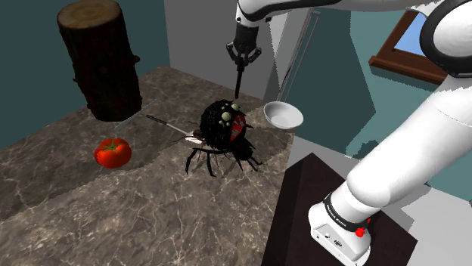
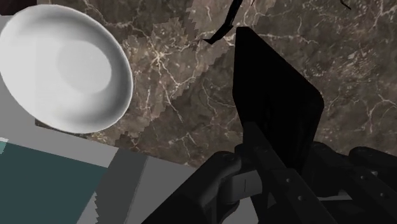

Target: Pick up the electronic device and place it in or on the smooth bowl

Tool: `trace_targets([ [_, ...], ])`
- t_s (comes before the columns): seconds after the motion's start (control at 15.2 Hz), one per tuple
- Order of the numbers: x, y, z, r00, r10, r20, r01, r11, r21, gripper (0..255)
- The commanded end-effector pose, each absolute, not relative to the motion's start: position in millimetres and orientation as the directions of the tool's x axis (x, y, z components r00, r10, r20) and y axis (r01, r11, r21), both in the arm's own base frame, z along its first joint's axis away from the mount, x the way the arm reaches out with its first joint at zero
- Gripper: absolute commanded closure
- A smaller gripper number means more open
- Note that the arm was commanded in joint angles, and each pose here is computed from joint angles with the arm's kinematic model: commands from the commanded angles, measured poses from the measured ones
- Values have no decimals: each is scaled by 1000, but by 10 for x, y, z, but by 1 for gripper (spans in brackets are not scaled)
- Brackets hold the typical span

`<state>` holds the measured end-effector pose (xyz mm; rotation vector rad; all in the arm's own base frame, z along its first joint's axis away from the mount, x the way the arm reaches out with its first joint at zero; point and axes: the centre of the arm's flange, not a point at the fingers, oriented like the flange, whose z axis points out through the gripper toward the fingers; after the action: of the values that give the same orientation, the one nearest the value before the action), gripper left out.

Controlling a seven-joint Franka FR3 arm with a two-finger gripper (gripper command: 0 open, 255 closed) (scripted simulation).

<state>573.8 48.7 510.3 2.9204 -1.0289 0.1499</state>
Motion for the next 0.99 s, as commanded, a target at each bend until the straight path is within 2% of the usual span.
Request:
trace_targets([
  [0.0, 5571, 255, 5141, 776, -622, 105, -626, -780, 6, 255],
  [0.92, 4550, -1275, 5319, 776, -622, 105, -626, -780, 6, 255],
])
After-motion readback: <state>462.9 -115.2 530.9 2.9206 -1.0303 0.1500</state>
